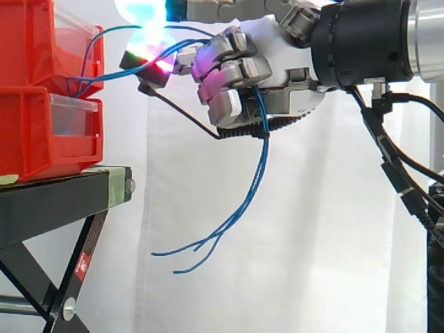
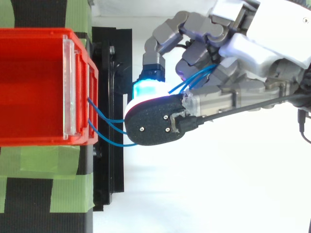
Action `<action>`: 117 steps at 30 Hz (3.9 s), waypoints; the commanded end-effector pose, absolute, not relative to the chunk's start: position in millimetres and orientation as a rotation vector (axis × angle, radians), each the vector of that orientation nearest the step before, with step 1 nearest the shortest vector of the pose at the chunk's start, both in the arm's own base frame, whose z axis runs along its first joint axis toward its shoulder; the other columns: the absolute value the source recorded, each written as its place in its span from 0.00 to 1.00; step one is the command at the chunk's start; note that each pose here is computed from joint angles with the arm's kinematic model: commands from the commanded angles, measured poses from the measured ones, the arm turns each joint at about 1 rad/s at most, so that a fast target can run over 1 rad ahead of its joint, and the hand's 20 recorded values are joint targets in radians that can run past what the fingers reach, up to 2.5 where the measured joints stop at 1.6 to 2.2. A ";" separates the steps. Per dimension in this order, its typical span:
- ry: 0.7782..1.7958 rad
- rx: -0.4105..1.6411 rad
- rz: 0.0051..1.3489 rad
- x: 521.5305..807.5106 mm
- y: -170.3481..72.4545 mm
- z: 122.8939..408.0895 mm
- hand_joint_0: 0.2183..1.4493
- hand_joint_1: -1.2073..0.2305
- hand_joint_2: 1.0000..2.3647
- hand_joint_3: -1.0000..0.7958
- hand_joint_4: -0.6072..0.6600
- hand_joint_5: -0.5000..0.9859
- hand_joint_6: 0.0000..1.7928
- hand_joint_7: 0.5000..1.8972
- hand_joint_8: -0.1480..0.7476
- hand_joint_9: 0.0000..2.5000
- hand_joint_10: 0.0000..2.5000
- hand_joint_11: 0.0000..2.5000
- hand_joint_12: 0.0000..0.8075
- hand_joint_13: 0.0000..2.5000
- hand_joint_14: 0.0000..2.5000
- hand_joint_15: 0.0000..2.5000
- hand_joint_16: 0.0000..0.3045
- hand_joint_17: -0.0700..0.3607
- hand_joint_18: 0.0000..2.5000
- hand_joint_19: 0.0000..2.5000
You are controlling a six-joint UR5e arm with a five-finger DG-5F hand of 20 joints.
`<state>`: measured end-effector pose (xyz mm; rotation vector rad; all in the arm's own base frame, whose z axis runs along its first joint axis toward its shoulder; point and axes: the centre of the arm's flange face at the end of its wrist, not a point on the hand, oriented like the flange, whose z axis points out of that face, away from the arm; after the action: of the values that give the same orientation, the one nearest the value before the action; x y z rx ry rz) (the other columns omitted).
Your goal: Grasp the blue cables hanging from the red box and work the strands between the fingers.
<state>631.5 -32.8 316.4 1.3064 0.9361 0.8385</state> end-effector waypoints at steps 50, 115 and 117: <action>0.971 1.317 0.810 627.8 -34.0 313.0 0.55 0.35 0.04 0.67 0.65 0.40 0.79 0.33 0.71 0.74 1.00 1.00 0.84 0.79 1.00 0.65 0.74 0.55 1.00 0.35; 0.971 1.317 0.810 627.8 -34.0 313.0 0.55 0.35 0.04 0.68 0.64 0.40 0.79 0.33 0.71 0.74 1.00 1.00 0.84 0.79 1.00 0.65 0.74 0.55 1.00 0.35; 0.971 1.317 0.810 627.8 -34.0 313.0 0.55 0.35 0.04 0.68 0.64 0.40 0.79 0.33 0.71 0.74 1.00 1.00 0.84 0.79 1.00 0.65 0.74 0.55 1.00 0.35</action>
<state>627.8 -33.9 313.2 1.3173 0.9709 0.8107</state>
